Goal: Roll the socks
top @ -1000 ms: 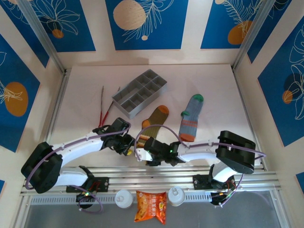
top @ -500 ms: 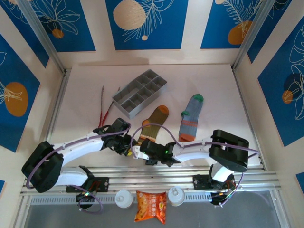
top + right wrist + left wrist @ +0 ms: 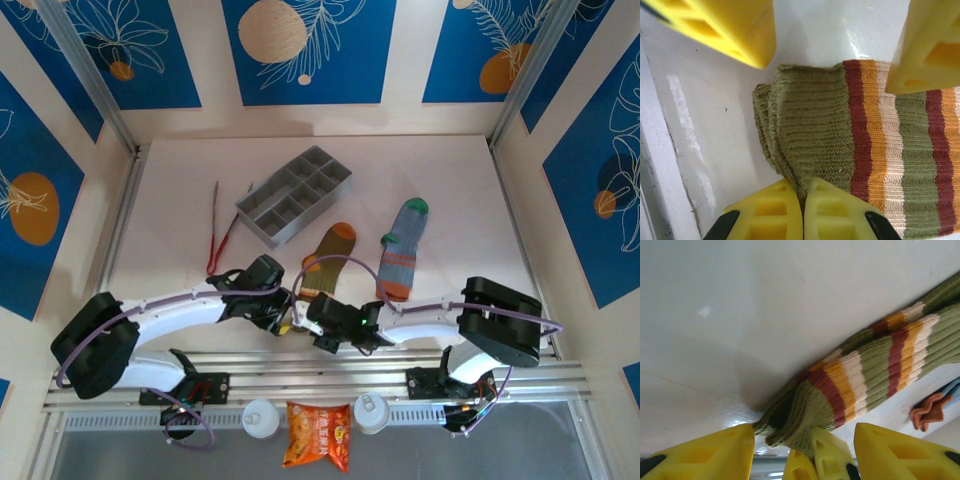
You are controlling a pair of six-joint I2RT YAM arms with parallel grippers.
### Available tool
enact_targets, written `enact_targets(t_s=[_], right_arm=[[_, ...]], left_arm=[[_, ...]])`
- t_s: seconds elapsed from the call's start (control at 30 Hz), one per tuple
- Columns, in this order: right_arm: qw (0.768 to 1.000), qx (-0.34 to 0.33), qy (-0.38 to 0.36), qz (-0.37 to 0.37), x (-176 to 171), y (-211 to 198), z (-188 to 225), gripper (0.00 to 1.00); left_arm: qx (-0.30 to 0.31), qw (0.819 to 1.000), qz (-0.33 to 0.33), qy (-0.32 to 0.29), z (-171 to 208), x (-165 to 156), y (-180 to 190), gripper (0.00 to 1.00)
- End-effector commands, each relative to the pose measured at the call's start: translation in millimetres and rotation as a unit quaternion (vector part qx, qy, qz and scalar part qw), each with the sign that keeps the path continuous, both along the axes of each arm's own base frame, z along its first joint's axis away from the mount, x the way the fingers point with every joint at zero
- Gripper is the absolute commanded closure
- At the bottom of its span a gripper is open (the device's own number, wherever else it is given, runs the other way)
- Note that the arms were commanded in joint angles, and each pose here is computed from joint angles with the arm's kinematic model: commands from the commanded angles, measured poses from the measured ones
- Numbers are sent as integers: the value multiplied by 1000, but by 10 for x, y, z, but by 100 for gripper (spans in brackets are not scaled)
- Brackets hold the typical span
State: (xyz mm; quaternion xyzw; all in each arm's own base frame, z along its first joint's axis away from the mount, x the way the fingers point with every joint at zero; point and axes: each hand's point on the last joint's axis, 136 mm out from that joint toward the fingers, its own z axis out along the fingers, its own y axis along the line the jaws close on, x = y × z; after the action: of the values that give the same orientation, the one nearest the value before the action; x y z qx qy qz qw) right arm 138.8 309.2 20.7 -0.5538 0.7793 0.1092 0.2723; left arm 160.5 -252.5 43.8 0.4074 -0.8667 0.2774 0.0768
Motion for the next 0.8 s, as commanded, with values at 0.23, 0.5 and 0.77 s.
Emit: enact_targets(t_s=[0.23,0.5,0.77], right_arm=[[977,85,157,-115,24,-206,-46,100],[949,137,243,-148,28,-270,1,100],[935,145,280,-160,27,-339,-44,100]], left_arm=[[4,998,33,54,-28,-183,-107,47],[-1,998,63,23,15,-35,-113,37],[-24,998,55,25,50,70,-366,25]])
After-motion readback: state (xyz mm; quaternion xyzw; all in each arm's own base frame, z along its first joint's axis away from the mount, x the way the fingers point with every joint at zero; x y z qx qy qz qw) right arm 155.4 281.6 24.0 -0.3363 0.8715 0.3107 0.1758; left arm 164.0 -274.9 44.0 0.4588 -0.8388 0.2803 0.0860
